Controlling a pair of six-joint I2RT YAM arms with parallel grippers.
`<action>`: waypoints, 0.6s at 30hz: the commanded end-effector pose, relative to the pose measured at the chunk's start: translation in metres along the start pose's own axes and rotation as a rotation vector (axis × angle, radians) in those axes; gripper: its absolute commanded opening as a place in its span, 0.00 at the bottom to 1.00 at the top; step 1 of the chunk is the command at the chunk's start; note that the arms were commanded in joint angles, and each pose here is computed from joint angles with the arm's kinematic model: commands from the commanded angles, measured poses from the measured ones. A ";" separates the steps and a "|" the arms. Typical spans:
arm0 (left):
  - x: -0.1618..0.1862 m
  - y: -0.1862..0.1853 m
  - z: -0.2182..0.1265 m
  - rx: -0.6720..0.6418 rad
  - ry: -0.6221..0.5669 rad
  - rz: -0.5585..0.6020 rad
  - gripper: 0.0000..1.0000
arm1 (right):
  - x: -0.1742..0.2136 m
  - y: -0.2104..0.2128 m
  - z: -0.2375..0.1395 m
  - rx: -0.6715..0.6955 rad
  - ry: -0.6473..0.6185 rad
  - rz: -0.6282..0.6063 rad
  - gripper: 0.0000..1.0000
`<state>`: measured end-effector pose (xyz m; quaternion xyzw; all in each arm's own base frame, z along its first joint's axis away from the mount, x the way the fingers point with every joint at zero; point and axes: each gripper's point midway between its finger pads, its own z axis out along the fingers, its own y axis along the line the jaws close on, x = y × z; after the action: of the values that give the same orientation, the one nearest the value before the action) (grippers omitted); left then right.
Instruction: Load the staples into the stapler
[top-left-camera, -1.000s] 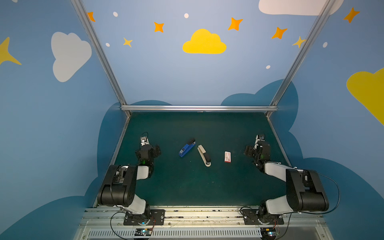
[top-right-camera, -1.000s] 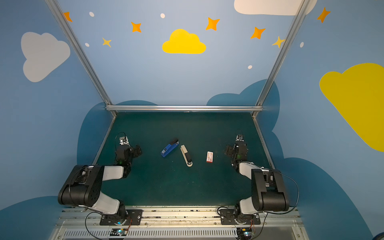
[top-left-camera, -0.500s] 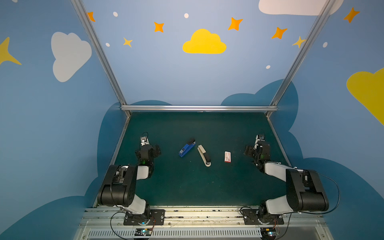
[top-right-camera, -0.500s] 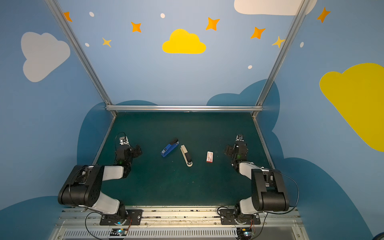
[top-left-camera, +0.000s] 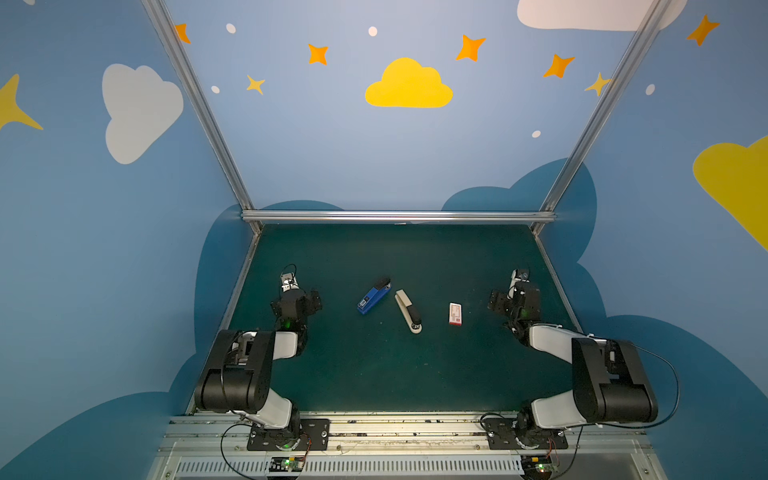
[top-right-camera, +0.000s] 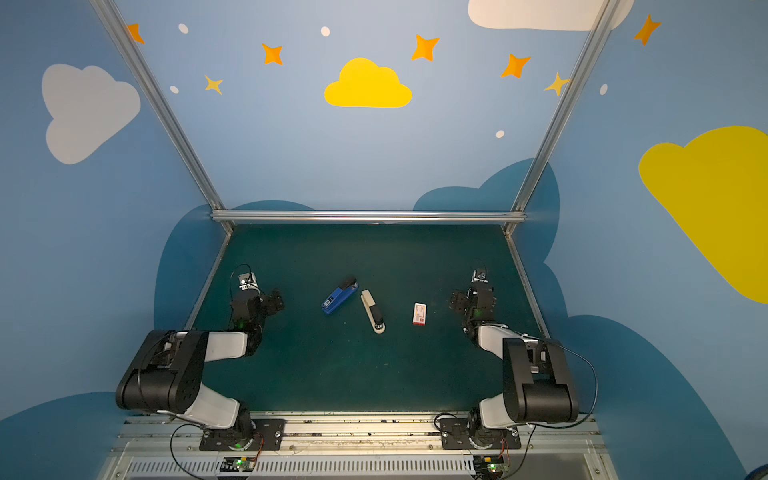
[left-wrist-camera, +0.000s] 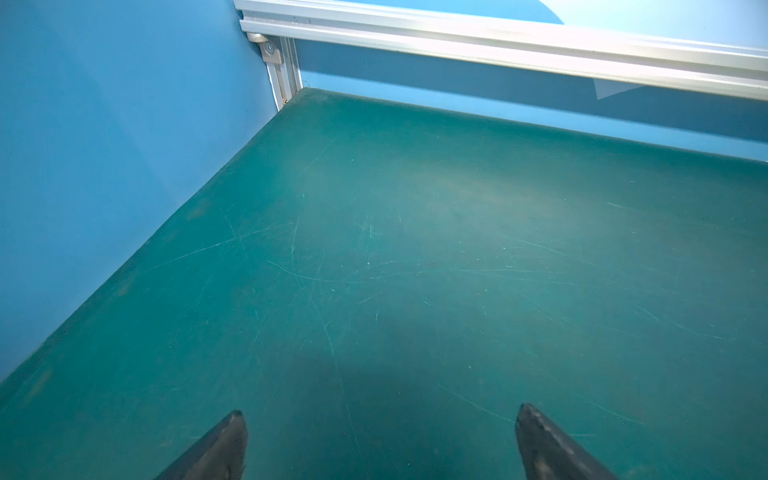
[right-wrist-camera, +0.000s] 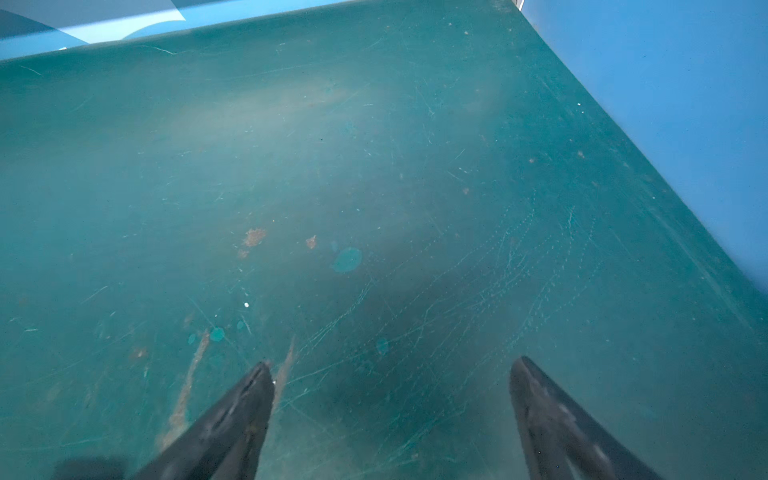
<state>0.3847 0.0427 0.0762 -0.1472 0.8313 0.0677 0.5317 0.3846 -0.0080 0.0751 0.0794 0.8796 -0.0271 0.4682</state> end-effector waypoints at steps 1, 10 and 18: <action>-0.009 0.001 -0.003 -0.005 -0.024 -0.018 1.00 | -0.010 0.000 -0.003 0.000 -0.024 0.010 0.89; -0.031 0.001 -0.012 -0.083 -0.028 0.007 1.00 | -0.041 0.005 -0.032 0.007 -0.042 -0.024 0.89; -0.085 -0.004 -0.041 -0.064 -0.009 -0.338 1.00 | -0.067 0.017 -0.057 -0.151 0.021 0.422 0.89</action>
<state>0.3978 0.0369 0.1623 -0.1942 0.8033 0.0550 0.5603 0.3865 0.0073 0.1769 0.1156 0.8426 0.0497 0.5236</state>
